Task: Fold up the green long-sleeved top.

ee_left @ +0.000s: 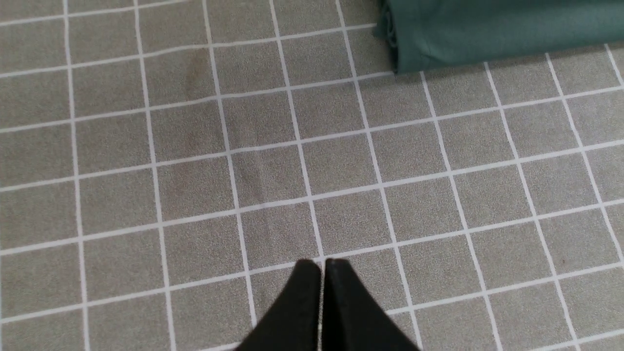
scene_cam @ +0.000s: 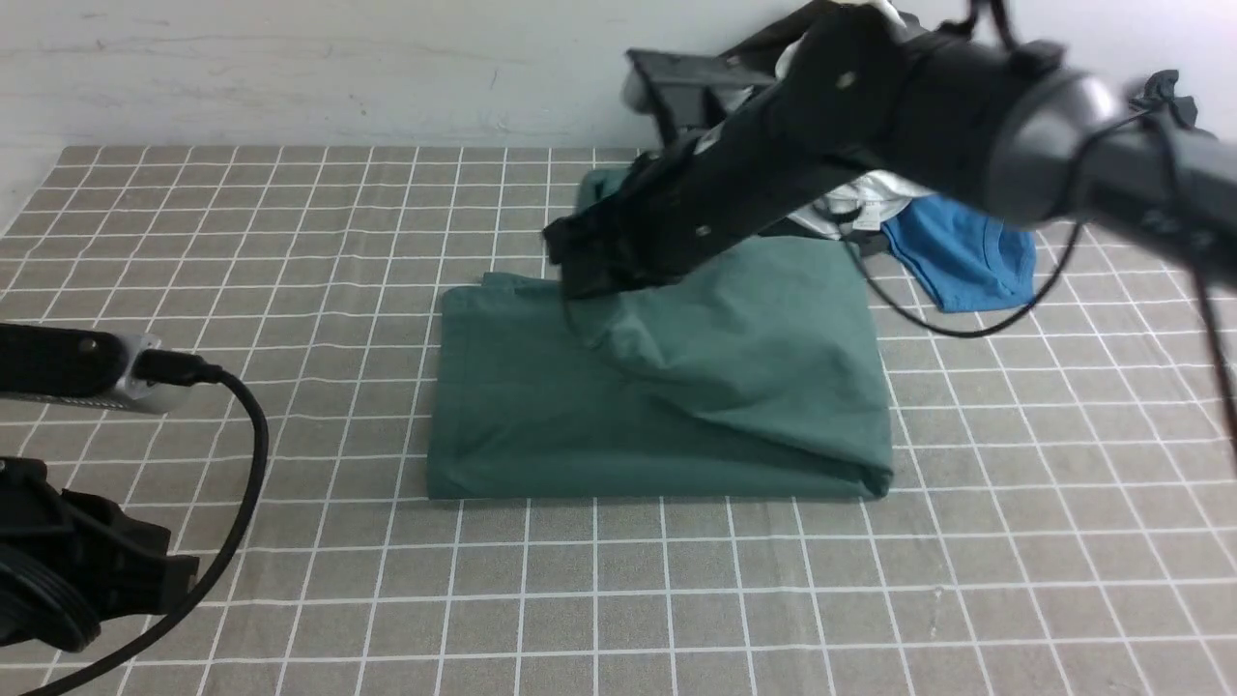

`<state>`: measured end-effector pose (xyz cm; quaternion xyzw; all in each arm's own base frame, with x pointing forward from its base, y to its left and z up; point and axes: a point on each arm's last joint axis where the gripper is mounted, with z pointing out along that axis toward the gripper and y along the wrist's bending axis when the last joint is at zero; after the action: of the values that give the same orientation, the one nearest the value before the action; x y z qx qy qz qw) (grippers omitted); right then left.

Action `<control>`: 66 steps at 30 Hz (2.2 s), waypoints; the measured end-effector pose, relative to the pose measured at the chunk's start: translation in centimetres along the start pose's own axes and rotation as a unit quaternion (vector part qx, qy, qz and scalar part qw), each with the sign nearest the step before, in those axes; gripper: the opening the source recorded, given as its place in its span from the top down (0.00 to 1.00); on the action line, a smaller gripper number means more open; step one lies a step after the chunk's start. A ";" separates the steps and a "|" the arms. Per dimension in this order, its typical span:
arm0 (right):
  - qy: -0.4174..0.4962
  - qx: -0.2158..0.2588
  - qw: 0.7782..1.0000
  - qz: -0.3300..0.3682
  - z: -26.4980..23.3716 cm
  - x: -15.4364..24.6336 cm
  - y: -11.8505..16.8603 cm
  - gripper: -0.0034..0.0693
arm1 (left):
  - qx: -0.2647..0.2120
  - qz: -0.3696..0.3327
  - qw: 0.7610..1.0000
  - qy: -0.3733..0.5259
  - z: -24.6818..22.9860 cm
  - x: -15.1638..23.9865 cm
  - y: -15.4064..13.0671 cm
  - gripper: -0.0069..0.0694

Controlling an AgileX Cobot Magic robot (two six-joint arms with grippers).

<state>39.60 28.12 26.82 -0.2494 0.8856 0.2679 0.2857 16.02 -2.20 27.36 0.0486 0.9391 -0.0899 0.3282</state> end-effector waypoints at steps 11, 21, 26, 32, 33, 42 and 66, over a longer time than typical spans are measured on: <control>0.040 -0.017 0.998 -0.036 6.5 -1.2 0.9 0.63 | 0.011 -0.015 1.000 0.010 0.5 0.7 -0.1 0.92; 0.064 0.047 0.993 -0.083 3.4 -2.9 0.7 0.61 | 0.033 -0.027 0.999 -0.001 0.4 0.6 -0.5 0.92; 0.099 0.022 0.993 -0.058 8.5 0.0 0.3 0.89 | 0.065 0.022 0.996 -0.055 -1.2 0.4 -1.4 0.92; 0.066 -0.027 0.994 -0.085 12.8 1.9 3.8 0.97 | 0.095 0.098 0.982 -0.129 -3.2 1.1 -2.4 0.92; 0.054 -0.034 0.993 -0.103 13.0 1.9 5.0 0.97 | 0.102 0.114 0.978 -0.145 -3.6 1.5 -2.7 0.92; 0.097 0.060 0.962 -0.246 3.8 -1.7 6.8 0.97 | 0.099 0.213 0.938 -0.256 -6.5 4.3 -3.7 0.92; -0.088 0.197 0.960 -0.177 -25.8 11.9 2.9 0.97 | 0.089 0.234 0.915 -0.316 -8.4 5.8 -4.0 0.92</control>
<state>19.80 10.88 38.07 -0.3167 0.8338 0.0542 0.4489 5.78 -4.29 30.75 0.2647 0.7361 -0.1043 0.6142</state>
